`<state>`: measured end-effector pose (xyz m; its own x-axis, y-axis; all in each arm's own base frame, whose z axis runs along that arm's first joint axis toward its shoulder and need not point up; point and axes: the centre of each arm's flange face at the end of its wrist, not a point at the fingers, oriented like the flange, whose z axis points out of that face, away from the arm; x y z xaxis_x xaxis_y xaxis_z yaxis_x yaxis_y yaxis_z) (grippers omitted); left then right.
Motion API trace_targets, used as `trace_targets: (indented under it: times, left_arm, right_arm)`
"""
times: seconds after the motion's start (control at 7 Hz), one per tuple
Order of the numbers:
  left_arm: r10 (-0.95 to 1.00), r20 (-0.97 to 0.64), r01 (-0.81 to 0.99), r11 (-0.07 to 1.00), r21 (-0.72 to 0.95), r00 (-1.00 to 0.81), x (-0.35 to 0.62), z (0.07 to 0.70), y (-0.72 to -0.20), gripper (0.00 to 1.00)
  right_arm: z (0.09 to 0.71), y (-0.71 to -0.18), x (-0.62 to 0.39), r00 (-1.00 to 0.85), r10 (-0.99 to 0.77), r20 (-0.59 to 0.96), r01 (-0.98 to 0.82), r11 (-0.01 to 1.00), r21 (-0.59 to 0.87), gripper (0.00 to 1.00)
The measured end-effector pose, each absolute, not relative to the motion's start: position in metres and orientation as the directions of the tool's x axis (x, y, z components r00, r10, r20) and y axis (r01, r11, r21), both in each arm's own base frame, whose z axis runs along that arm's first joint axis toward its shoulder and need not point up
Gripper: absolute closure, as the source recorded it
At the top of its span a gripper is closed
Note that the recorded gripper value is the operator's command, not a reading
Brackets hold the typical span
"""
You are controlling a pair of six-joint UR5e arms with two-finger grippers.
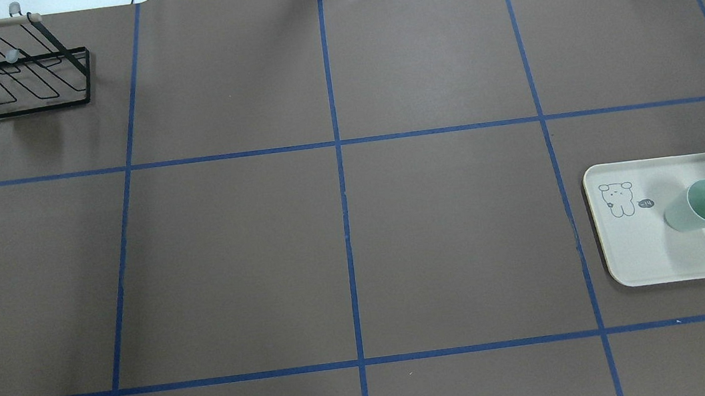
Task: Left arm grabs green cup and hands to right arm on tray
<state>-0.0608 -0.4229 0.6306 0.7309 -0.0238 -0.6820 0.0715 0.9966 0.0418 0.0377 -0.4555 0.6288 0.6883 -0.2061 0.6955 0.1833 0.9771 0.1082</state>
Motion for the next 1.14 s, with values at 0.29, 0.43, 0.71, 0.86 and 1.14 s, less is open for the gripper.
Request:
trace_targets:
  times: [0.29,0.43,0.71,0.86,1.14]
  left_arm:
    - [-0.024,-0.682,0.071,0.997,0.041,0.731,-0.0608,0.6307,-0.4229,0.00]
    - [-0.024,-0.682,0.071,0.997,0.040,0.731,-0.0606,0.6306,-0.4232,0.00]
    - [-0.028,-0.682,0.070,0.997,0.034,0.731,-0.0600,0.6320,-0.4238,0.00]
    - [-0.032,-0.682,0.069,0.997,0.027,0.731,-0.0595,0.6343,-0.4238,0.00]
    - [-0.041,-0.683,0.067,0.998,0.012,0.729,-0.0588,0.6354,-0.4245,0.00]
  right_arm:
    - [0.6293,-0.4562,0.0369,0.689,-0.208,0.694,0.184,0.977,0.109,0.01]
    - [0.6293,-0.4565,0.0366,0.689,-0.208,0.694,0.184,0.977,0.110,0.01]
    - [0.6291,-0.4568,0.0365,0.688,-0.208,0.695,0.184,0.977,0.110,0.01]
    - [0.6289,-0.4569,0.0365,0.688,-0.208,0.695,0.184,0.977,0.110,0.01]
    - [0.6293,-0.4568,0.0364,0.688,-0.206,0.696,0.183,0.977,0.108,0.01]
